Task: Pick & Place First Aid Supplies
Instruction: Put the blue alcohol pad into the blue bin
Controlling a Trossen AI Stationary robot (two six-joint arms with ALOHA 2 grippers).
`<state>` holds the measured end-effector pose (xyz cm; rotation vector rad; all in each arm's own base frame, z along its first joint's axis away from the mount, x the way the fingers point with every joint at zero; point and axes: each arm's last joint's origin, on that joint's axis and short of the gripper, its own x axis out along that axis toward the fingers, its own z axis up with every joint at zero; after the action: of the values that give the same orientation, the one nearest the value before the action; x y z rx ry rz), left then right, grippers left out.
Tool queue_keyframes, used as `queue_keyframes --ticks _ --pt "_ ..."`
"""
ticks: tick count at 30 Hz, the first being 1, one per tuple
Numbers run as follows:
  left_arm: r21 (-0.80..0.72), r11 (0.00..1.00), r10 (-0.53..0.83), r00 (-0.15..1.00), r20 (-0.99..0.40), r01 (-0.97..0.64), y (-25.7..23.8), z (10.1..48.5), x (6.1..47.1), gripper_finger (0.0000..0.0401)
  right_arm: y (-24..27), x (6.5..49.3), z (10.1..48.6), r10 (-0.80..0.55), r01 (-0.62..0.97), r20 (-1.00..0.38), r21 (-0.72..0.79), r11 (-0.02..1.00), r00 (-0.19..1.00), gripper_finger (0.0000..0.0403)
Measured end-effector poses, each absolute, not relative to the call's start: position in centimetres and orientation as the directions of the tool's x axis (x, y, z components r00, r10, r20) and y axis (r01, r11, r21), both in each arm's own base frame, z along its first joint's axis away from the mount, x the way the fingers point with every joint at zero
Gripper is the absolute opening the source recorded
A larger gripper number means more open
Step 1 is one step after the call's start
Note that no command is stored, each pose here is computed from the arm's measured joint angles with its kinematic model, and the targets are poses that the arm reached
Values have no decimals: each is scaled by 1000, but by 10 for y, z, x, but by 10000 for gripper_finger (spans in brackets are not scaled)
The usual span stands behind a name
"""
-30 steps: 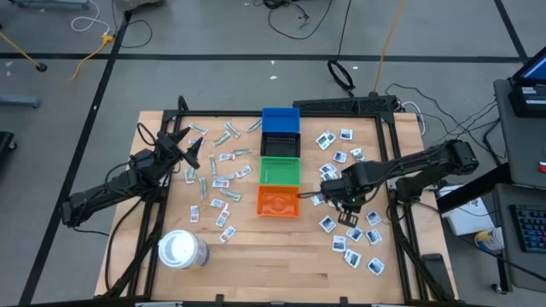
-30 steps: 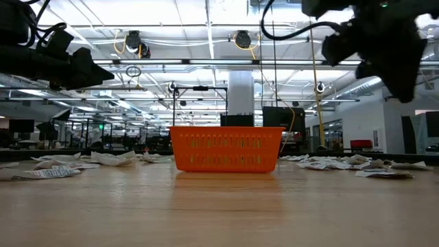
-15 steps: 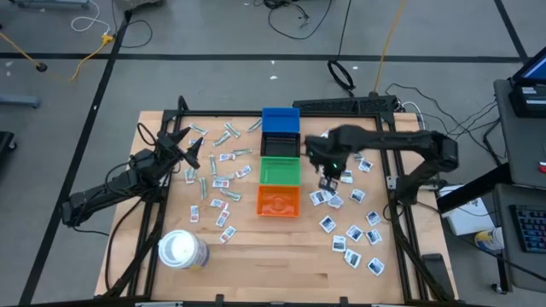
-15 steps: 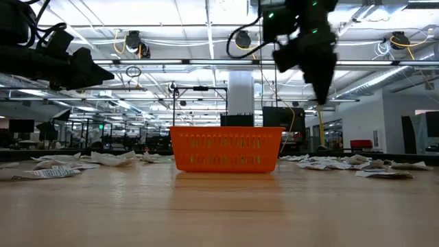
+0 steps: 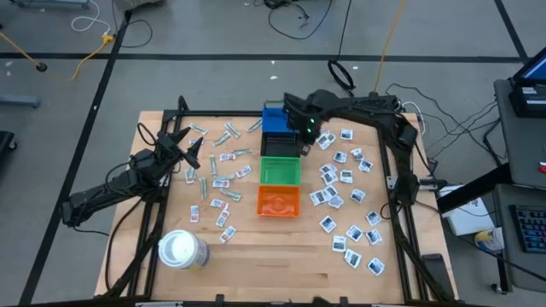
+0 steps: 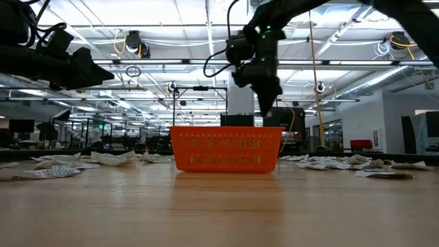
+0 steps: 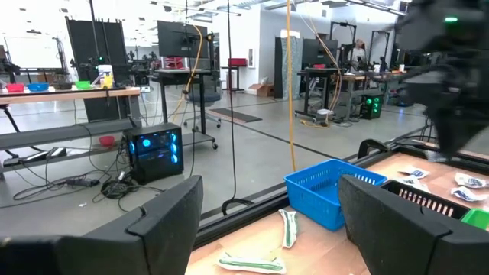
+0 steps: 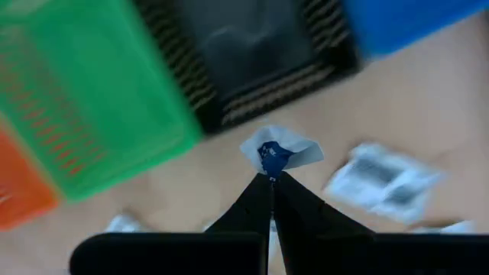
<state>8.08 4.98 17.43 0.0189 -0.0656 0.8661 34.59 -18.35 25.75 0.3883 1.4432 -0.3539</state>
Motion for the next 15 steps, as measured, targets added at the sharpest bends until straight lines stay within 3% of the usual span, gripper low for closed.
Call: queue_keyframes --ticks 7,15 --pt "-10 648 761 646 66 -762 50 174 81 306 -233 368 254 -47 476 -985 37 879 164 3" --pt "-10 648 761 646 65 -762 50 174 81 306 -266 380 222 -75 470 -979 24 883 191 3"
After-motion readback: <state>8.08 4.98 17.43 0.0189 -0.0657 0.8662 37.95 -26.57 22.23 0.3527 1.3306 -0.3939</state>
